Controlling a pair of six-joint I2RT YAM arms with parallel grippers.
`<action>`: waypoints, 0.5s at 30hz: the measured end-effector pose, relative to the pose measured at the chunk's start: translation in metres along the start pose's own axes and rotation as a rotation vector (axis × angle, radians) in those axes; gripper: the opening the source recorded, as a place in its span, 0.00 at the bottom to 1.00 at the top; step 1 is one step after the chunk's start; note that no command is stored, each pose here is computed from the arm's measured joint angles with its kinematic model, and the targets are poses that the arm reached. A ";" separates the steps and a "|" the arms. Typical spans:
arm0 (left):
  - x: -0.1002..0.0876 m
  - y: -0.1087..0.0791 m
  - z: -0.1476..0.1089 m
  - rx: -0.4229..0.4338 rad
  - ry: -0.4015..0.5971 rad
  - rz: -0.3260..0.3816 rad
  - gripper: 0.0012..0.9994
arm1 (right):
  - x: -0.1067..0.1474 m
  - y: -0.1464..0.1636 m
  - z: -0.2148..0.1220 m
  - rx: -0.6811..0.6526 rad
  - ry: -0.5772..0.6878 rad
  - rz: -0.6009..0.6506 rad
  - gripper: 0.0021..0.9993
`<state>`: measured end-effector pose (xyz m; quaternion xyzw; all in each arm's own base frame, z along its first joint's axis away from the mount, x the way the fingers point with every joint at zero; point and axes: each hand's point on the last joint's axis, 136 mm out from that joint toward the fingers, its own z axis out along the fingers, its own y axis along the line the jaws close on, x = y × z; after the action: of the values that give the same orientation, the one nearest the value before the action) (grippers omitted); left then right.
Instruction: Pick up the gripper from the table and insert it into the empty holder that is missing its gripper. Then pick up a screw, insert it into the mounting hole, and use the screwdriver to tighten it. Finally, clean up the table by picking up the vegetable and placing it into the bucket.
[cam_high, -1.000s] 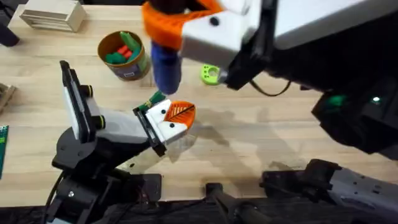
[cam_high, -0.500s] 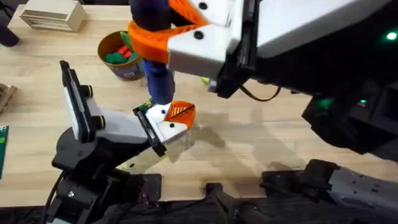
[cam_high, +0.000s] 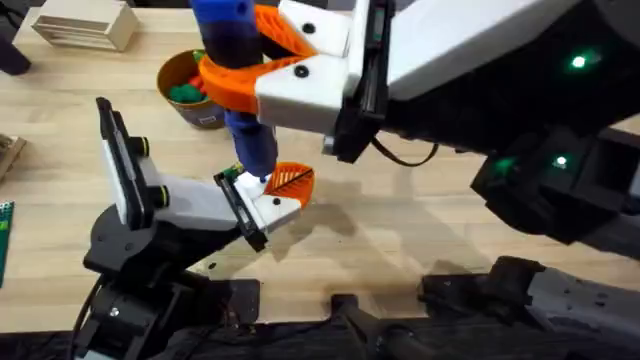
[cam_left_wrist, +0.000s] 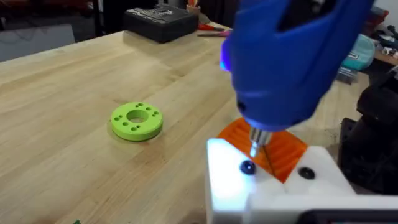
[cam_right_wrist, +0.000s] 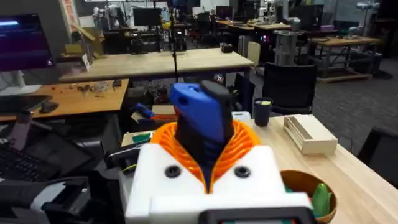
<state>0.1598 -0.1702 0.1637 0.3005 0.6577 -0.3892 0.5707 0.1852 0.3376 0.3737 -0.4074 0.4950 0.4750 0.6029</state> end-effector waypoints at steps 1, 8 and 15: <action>0.000 0.000 0.000 0.000 0.000 0.000 0.01 | 0.000 0.000 0.000 0.000 0.001 0.000 0.03; 0.000 0.000 0.000 0.000 0.000 -0.001 0.01 | 0.009 -0.003 0.004 0.002 0.019 0.010 0.03; 0.000 0.000 0.000 -0.003 0.000 0.000 0.01 | 0.011 -0.003 0.004 0.002 0.023 0.016 0.03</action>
<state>0.1602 -0.1700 0.1637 0.2996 0.6582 -0.3884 0.5711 0.1898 0.3428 0.3641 -0.4081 0.5057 0.4746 0.5937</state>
